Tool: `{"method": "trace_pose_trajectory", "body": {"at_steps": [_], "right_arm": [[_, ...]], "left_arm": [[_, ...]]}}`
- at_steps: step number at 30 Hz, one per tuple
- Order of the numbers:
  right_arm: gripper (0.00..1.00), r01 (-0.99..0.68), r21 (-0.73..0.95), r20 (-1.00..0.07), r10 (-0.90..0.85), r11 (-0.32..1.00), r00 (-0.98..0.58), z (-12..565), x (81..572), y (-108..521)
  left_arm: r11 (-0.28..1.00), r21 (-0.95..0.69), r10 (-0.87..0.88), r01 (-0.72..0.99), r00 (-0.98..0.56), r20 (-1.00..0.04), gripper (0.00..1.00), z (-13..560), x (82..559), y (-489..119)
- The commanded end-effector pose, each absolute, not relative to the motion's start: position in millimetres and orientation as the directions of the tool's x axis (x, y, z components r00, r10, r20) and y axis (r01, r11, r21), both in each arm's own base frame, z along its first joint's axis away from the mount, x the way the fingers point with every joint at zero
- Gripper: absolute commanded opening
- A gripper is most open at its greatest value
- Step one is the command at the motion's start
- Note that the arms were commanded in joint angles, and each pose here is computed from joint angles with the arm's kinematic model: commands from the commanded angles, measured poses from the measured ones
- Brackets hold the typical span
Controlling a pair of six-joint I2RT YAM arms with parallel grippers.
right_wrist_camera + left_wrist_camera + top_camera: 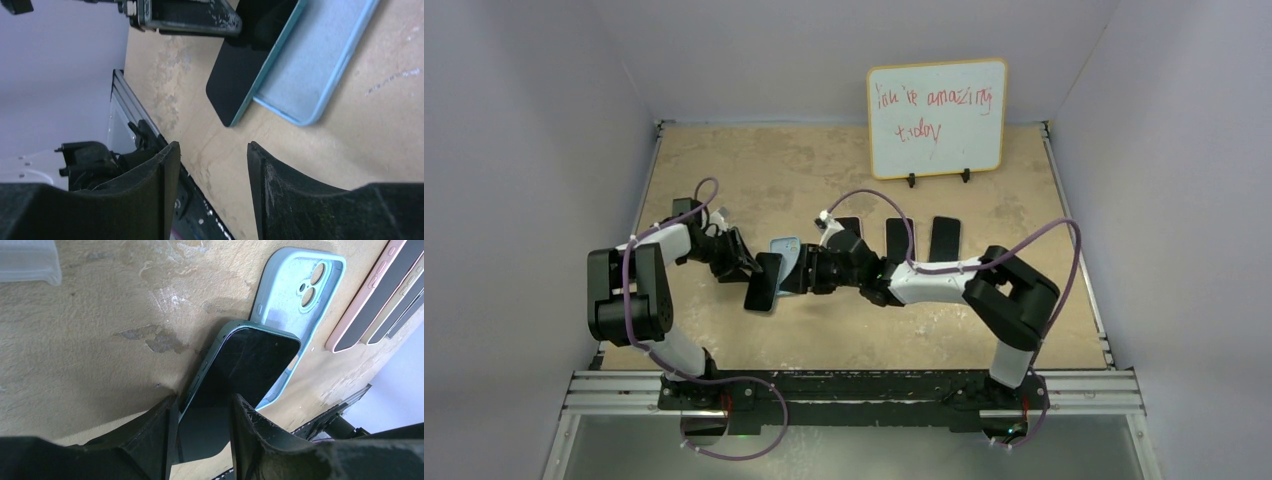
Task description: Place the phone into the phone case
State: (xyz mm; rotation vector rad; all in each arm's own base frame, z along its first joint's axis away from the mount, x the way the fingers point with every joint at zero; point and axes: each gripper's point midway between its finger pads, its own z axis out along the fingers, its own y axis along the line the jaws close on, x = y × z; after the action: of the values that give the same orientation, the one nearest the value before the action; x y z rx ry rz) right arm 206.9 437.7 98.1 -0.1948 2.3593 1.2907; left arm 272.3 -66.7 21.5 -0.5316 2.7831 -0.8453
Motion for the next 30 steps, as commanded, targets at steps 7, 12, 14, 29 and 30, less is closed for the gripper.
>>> {"method": "trace_pose_trajectory", "body": {"at_steps": [7,12,14,29,30], "right_arm": [[0.42,-0.244,0.798,-0.410,0.198,0.551,-0.890,87,243,476],[0.38,-0.205,0.787,-0.401,0.230,0.582,-0.887,72,252,477],[0.38,-0.192,0.778,-0.400,0.235,0.598,-0.886,66,254,476],[0.34,-0.163,0.806,-0.343,0.224,0.569,-0.912,47,253,492],[0.32,-0.163,0.808,-0.341,0.225,0.566,-0.913,47,254,493]], "left_arm": [[0.786,-0.564,-0.357,-0.252,-0.930,-0.082,0.40,16,269,-72],[0.784,-0.569,-0.355,-0.249,-0.931,-0.083,0.39,17,269,-73],[0.784,-0.570,-0.355,-0.248,-0.931,-0.084,0.38,17,269,-74],[0.783,-0.574,-0.346,-0.241,-0.935,-0.080,0.33,17,268,-78],[0.783,-0.574,-0.345,-0.239,-0.935,-0.080,0.33,17,268,-78]]}}
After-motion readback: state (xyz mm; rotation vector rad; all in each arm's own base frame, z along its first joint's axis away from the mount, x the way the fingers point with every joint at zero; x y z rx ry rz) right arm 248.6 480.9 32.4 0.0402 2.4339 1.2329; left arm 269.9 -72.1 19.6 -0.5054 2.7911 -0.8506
